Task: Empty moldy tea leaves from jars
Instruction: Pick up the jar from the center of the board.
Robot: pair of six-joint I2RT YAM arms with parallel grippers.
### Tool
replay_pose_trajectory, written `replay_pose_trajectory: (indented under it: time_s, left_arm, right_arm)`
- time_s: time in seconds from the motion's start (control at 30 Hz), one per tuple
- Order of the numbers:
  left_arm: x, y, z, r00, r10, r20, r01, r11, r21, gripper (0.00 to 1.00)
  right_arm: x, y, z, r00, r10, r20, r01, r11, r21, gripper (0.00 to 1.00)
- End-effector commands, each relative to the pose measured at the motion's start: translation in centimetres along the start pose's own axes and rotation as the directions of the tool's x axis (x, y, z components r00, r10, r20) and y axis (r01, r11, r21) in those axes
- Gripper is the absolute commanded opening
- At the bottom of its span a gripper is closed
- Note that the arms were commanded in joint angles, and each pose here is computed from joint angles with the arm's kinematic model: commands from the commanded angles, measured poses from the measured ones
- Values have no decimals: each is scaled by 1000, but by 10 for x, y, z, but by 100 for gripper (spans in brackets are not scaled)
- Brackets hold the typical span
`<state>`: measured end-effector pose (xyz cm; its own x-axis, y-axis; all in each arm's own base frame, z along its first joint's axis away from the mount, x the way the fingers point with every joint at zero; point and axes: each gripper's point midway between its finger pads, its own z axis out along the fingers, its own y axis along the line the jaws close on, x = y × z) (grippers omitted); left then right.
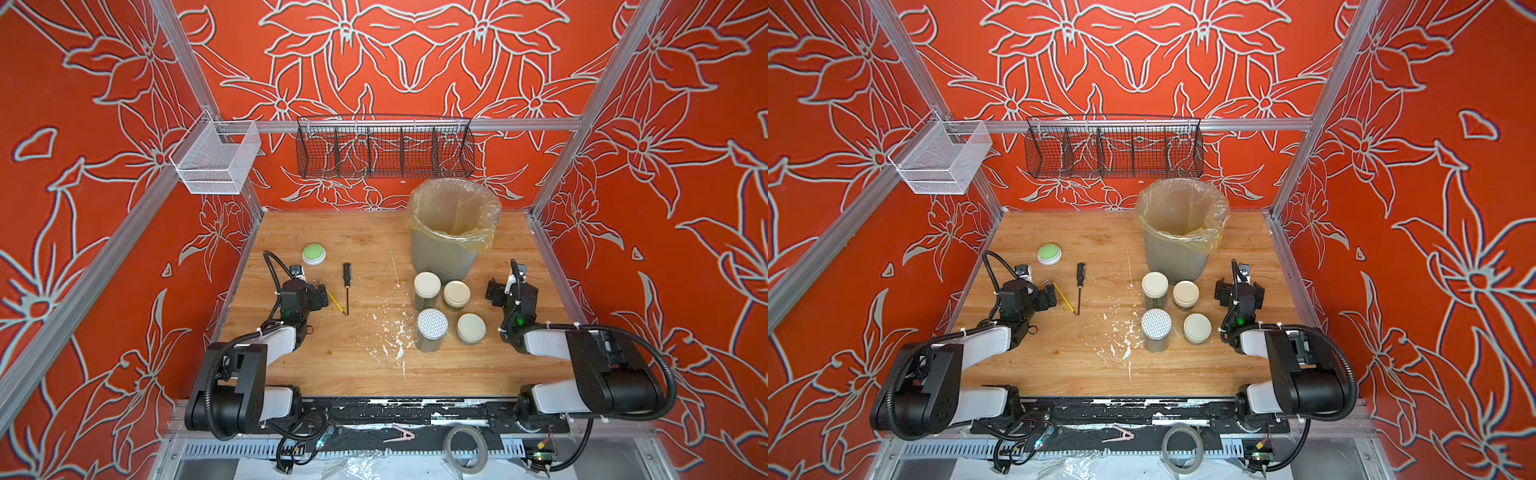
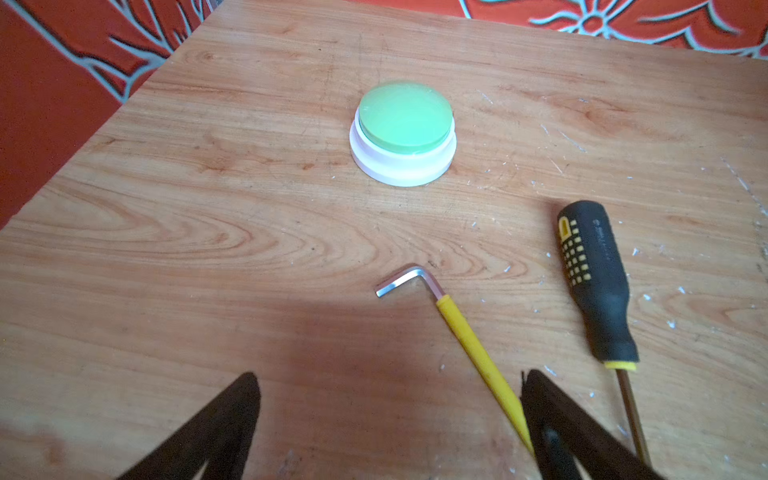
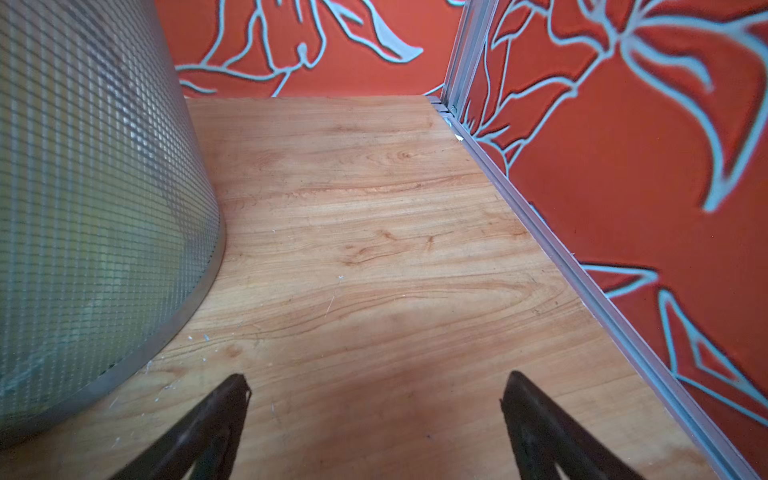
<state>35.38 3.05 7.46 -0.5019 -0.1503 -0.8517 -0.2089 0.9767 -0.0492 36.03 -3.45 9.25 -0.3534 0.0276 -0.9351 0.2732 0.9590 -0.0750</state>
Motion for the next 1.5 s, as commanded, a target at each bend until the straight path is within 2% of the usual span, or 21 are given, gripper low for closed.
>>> replay_pose_trajectory:
  time_s: [0.0,0.67,0.87,0.97,1.03,1.1,1.23,1.3,1.4,1.47]
  left_arm:
    - [-12,1,2,999,2,32,-2,1000,-7,97]
    - [-12,1,2,1000,2,31,-2,1000,-8,97]
    - [-12,1,1,999,2,33,-2,1000,-8,97]
    - [-16,1,0,999,2,42,-2,1000,-6,97]
    - [-27,4,-8,999,-8,33,9,1000,-30,97]
    - [-41,12,-22,999,-29,44,32,997,-75,97]
    - [-70,20,-69,975,-159,157,172,983,-71,97]
    - [-81,22,-93,947,-274,166,286,957,-55,97]
    - [-97,7,-126,901,-419,111,416,908,47,97]
    - [-99,-10,-141,869,-494,4,491,864,114,97]
  right_arm:
    - [-6,1,1,1000,-12,11,12,1000,7,97]
    - [-8,-1,-1,1000,-7,23,7,1000,13,97]
    - [-10,-3,-18,996,11,87,-10,1000,-15,97]
    - [-26,-9,-28,987,31,155,-32,999,3,98]
    - [-32,-24,-39,994,51,100,-58,996,66,98]
    - [-52,-35,-56,991,91,97,-100,990,96,98]
    - [-92,-51,-102,957,223,186,-239,969,68,98]
    - [-108,-47,-126,940,293,176,-295,955,-12,98]
    - [-128,-20,-156,920,385,71,-363,907,-213,98]
    - [-131,12,-168,920,381,-93,-388,852,-351,97]
